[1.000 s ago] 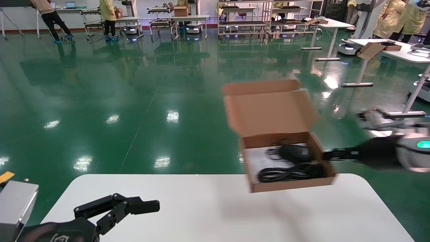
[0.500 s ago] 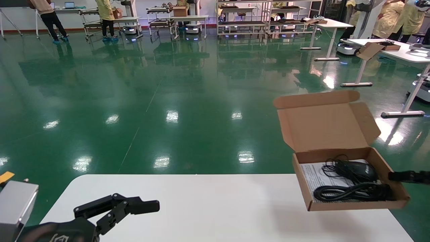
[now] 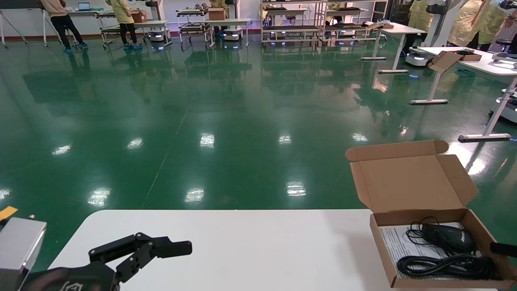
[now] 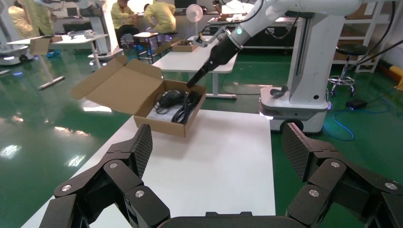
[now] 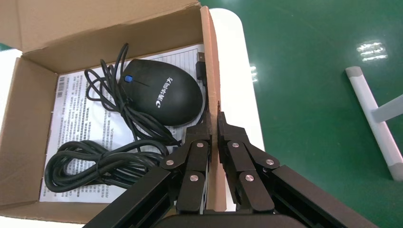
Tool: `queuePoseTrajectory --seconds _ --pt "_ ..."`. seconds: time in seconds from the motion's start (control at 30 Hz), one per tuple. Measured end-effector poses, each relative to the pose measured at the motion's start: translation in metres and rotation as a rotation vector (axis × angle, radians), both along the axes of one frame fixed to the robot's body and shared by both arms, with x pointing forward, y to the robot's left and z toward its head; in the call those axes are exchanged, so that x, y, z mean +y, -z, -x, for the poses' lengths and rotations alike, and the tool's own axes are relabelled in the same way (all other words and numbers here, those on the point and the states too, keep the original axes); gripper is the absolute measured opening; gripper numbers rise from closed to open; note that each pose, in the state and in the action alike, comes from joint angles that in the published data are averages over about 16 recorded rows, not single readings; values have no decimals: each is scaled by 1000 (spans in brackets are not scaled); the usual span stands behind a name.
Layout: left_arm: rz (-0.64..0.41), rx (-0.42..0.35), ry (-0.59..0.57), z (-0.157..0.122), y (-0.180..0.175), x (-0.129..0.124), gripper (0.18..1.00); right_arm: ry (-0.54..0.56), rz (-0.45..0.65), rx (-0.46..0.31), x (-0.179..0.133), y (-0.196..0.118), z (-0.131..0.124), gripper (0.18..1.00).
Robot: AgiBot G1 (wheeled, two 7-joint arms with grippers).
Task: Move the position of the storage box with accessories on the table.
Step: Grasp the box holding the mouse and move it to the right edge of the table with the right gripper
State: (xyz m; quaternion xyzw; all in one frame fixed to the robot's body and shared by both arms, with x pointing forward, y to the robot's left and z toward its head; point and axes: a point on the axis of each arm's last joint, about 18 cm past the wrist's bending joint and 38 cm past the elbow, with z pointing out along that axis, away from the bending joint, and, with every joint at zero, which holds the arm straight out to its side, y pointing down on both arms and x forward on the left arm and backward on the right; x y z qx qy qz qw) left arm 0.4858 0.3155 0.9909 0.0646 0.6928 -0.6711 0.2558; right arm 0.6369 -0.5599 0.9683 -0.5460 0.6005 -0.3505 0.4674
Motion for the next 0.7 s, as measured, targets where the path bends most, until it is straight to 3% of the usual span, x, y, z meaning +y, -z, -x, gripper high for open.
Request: queuePoseTrajectory --seconds 0.7 --pt "0 0 0 0 0 0 1000 49 82 -159 2 49 -32 202"
